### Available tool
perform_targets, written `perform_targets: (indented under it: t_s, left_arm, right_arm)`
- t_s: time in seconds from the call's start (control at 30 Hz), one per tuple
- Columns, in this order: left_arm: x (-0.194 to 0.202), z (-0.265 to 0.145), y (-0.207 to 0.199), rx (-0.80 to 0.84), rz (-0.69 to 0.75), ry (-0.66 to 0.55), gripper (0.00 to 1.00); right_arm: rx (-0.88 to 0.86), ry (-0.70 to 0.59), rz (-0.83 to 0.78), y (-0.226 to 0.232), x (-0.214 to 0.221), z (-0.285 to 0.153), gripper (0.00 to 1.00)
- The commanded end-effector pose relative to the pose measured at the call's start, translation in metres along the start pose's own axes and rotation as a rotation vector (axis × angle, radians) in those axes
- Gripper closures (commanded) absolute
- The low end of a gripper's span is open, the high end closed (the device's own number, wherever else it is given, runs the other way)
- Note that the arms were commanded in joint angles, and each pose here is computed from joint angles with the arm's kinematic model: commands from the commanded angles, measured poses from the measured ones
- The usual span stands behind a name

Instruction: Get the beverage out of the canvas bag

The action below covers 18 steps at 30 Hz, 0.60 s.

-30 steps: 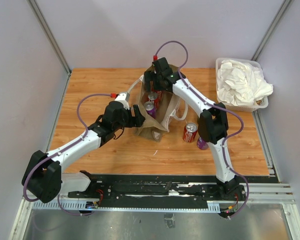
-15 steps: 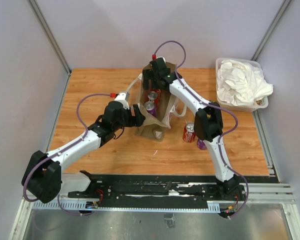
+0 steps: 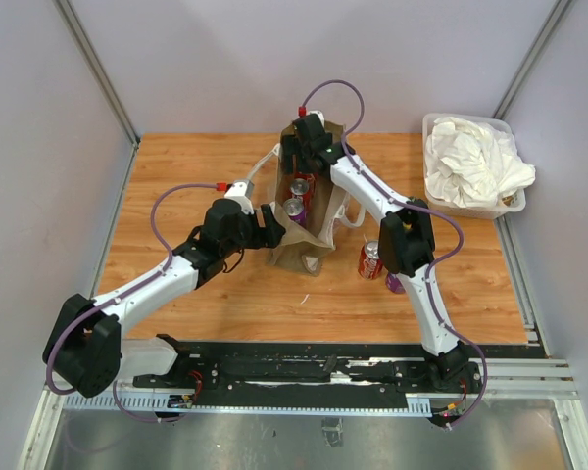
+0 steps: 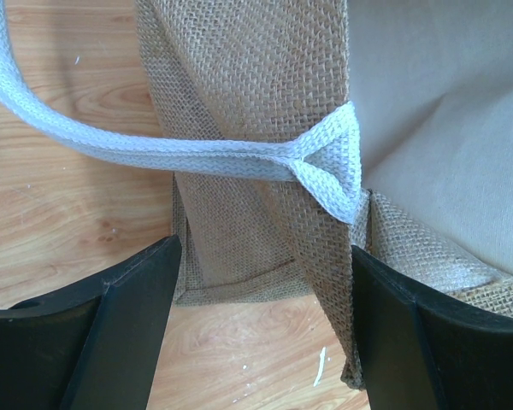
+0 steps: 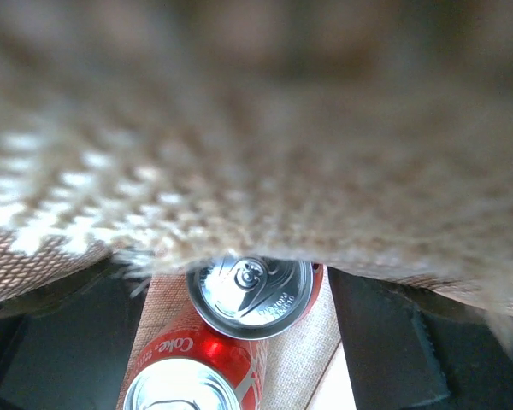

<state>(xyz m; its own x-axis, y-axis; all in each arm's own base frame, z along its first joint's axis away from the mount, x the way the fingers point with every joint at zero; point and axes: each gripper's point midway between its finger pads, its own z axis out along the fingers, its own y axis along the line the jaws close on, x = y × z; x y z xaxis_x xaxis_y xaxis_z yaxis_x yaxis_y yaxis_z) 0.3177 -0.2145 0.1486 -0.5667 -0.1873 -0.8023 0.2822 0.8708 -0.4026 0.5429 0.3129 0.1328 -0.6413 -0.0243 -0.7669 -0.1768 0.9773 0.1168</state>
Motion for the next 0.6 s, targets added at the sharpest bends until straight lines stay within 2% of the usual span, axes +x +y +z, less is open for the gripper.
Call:
perform_targets:
  t_s: [0.0, 0.37, 0.57]
  left_arm:
    - [0.071, -0.007, 0.017, -0.023, 0.040, 0.243, 0.19]
    - [0.075, -0.005, 0.019, -0.025, 0.046, 0.253, 0.19]
    - [0.077, -0.005, 0.020, -0.027, 0.042, 0.254, 0.19]
  right_arm:
    - [0.093, 0.101, 0.012, -0.024, 0.051, 0.035, 0.18]
    - [0.113, 0.174, 0.002, -0.033, 0.080, 0.045, 0.15]
    - [0.130, 0.205, -0.010, -0.039, 0.093, 0.047, 0.24]
